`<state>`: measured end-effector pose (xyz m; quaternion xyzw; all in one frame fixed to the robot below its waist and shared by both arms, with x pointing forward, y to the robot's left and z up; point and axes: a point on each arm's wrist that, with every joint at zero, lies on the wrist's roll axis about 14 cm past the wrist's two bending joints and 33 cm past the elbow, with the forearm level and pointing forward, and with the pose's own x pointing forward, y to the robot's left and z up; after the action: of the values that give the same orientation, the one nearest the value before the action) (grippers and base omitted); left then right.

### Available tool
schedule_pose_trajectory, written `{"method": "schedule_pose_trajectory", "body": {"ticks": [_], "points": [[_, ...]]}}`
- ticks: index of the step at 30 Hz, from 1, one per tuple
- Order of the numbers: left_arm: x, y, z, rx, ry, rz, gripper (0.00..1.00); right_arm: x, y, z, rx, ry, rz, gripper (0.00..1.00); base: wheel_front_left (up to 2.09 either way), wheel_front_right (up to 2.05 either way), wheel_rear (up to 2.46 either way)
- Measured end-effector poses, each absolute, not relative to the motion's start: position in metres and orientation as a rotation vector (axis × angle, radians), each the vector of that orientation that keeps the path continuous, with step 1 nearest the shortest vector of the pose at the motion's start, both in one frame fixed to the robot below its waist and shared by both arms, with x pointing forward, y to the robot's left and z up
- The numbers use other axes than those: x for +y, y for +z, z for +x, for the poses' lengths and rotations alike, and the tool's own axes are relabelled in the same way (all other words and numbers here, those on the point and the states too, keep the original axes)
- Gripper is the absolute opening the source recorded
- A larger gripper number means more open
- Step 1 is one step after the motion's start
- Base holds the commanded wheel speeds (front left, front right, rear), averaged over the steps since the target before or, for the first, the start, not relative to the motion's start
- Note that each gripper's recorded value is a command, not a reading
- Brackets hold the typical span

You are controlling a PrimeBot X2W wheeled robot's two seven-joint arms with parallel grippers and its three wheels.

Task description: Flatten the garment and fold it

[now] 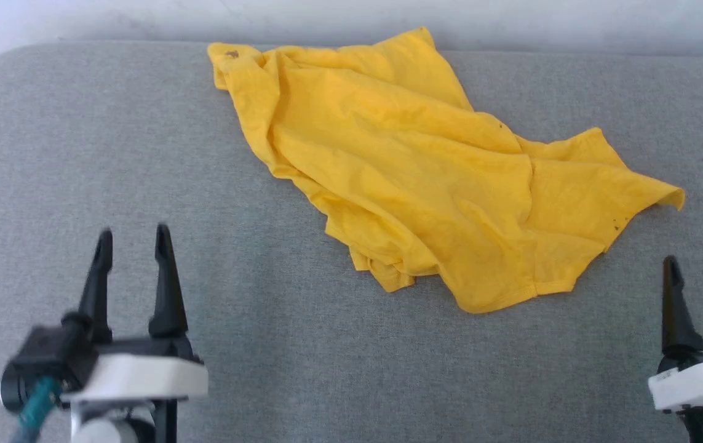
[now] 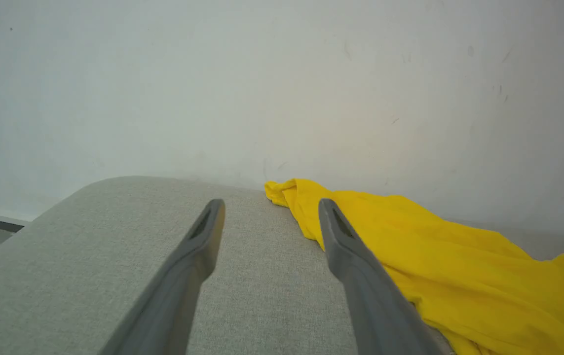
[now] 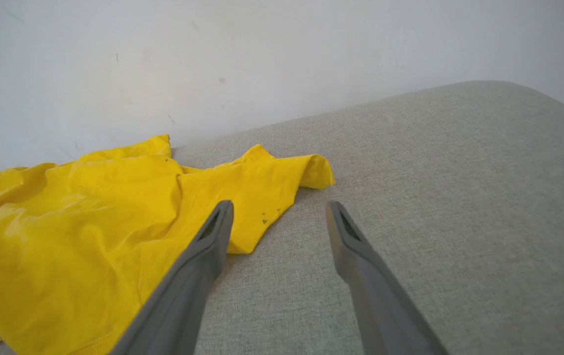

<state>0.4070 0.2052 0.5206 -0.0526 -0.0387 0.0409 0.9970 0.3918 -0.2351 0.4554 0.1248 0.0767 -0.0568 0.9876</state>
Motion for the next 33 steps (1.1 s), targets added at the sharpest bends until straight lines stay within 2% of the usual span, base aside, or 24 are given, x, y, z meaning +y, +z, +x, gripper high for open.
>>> {"method": "schedule_pose_trajectory", "body": {"ticks": [5, 11, 19, 28, 29, 30, 33], "points": [[0.210, 0.503, 0.374, -0.016, 0.153, -0.115, 1.00, -0.225, 0.455, 0.389, 0.173, -0.083, 0.250, 1.00, 0.00, 0.00, 0.00], [0.214, 0.510, 0.363, -0.046, 0.172, -0.136, 1.00, -0.199, 0.464, 0.406, 0.242, 0.013, 0.145, 1.00, 0.00, 0.00, 0.00], [0.214, 0.497, 0.356, -0.010, 0.171, -0.144, 1.00, -0.162, 0.442, 0.428, 0.516, 0.142, 0.005, 1.00, 0.00, 0.00, 0.00], [0.215, 0.476, 0.356, 0.050, 0.174, -0.139, 1.00, -0.166, 0.385, 0.433, 0.774, 0.215, -0.177, 1.00, 0.00, 0.00, 0.00], [0.216, 0.475, 0.357, 0.052, 0.175, -0.136, 1.00, -0.166, 0.380, 0.434, 0.791, 0.221, -0.184, 0.54, 0.00, 0.00, 0.00], [0.216, 0.474, 0.358, 0.053, 0.174, -0.136, 1.00, -0.166, 0.377, 0.436, 0.803, 0.227, -0.195, 0.00, 0.00, 0.00, 0.00], [0.216, 0.470, 0.358, 0.067, 0.177, -0.133, 1.00, -0.165, 0.373, 0.444, 0.810, 0.235, -0.205, 0.00, 0.00, 0.00, 0.00]]}}
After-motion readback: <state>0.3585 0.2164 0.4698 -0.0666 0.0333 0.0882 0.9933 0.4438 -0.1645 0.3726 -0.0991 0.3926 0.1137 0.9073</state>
